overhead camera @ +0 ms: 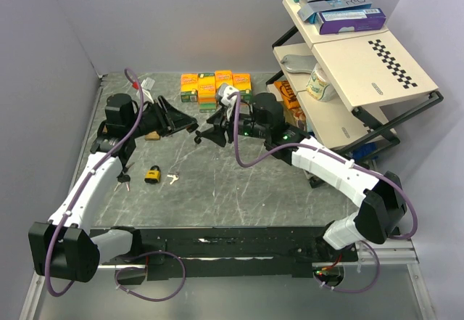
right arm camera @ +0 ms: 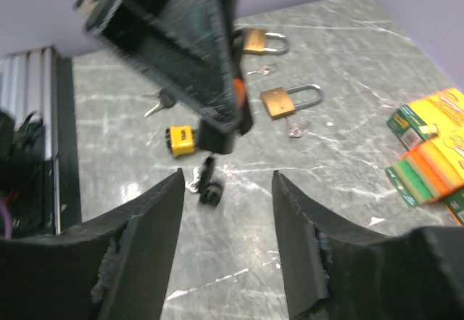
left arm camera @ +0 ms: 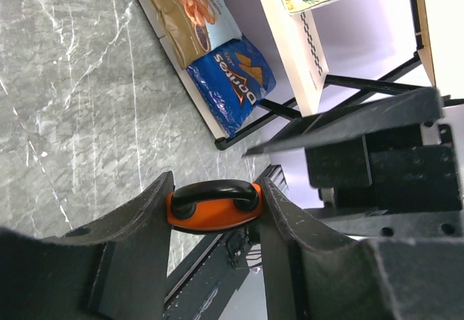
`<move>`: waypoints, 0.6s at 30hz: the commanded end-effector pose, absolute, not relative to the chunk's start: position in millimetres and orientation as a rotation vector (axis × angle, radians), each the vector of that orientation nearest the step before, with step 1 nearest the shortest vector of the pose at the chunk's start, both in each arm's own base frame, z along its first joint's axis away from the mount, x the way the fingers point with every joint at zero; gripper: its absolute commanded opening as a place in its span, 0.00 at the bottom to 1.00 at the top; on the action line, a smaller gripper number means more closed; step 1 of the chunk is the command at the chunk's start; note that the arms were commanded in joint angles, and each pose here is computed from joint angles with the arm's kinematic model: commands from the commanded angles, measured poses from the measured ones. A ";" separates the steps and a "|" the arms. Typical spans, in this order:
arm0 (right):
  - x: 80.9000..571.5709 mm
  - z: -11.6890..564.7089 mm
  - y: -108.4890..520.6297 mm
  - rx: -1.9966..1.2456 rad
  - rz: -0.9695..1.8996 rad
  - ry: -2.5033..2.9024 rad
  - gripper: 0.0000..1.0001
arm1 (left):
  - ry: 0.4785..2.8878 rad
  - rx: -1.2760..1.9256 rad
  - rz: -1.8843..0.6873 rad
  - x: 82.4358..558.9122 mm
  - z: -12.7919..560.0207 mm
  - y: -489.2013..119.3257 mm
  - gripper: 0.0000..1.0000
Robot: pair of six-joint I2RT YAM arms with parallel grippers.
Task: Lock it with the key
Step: Lock the lock.
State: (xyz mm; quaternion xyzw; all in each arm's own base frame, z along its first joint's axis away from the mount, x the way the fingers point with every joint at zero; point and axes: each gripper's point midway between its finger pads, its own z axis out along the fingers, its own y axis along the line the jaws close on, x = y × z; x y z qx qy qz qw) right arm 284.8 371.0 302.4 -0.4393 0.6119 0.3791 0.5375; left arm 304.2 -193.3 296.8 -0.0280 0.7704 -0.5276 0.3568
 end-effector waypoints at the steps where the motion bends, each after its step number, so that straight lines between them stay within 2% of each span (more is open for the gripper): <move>1: 263.1 317.1 370.5 -1.122 0.957 1.378 0.56 | 1.867 0.048 -1.374 296.3 340.4 -195.7 0.01; 6: 261.7 316.3 382.5 -1.141 0.975 1.380 0.54 | 1.869 0.031 -1.378 296.9 339.7 -195.4 0.01; 18: 278.8 308.8 392.0 -1.127 0.890 1.420 0.37 | 1.855 0.018 -1.370 296.3 342.4 -193.9 0.01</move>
